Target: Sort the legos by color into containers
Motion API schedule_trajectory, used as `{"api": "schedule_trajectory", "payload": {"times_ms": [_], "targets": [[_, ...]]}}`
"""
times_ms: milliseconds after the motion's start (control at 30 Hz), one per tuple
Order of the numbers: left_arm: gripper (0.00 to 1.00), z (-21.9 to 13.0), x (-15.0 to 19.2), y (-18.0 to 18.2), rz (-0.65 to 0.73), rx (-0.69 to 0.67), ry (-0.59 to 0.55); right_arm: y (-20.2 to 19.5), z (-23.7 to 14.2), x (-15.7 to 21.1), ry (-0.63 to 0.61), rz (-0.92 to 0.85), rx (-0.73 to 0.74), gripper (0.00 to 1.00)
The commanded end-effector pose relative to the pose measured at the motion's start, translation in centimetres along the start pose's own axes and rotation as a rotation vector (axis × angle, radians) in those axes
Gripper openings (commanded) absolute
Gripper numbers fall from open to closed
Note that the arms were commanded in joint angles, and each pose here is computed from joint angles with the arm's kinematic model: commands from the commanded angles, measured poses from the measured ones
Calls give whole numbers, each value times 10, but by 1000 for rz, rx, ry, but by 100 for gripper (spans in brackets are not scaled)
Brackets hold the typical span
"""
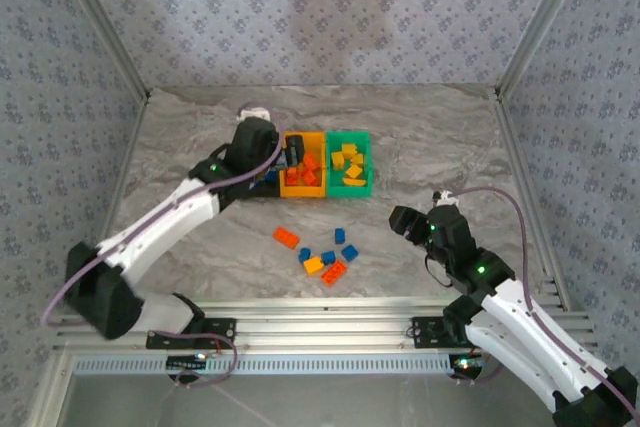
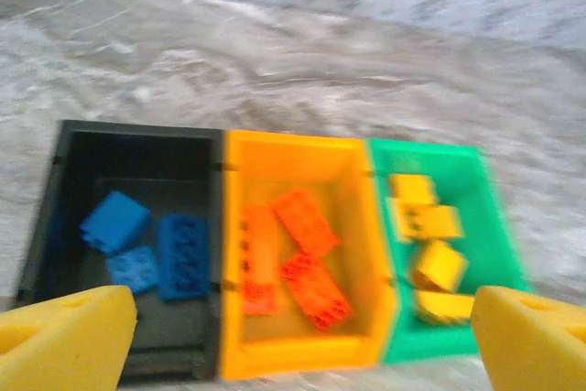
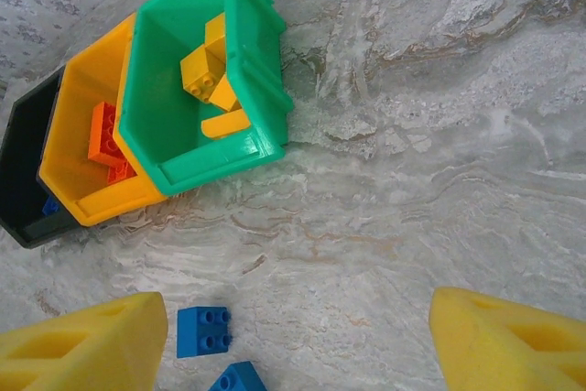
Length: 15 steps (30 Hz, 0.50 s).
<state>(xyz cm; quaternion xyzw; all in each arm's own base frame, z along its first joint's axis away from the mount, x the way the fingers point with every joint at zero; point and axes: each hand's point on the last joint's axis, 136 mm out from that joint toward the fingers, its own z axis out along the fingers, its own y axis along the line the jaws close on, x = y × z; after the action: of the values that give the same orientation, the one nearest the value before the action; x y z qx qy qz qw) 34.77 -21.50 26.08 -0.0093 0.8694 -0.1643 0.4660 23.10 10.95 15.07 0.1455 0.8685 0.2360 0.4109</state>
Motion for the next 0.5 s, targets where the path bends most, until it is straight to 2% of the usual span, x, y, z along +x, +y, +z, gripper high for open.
{"api": "schedule_trajectory", "payload": {"times_ms": [0,100,267,467], "targets": [[98,-21,25,-14,-16,86,11,-2,5,4,13,3,5,79],[99,-37,58,-15,-13,128,44,4,14,13,61,-3,-21,79],[99,-47,113,10,-54,118,112,24,34,33,177,-54,-70,79],[99,-57,147,32,-110,125,143,63,58,63,297,-228,-67,78]]}}
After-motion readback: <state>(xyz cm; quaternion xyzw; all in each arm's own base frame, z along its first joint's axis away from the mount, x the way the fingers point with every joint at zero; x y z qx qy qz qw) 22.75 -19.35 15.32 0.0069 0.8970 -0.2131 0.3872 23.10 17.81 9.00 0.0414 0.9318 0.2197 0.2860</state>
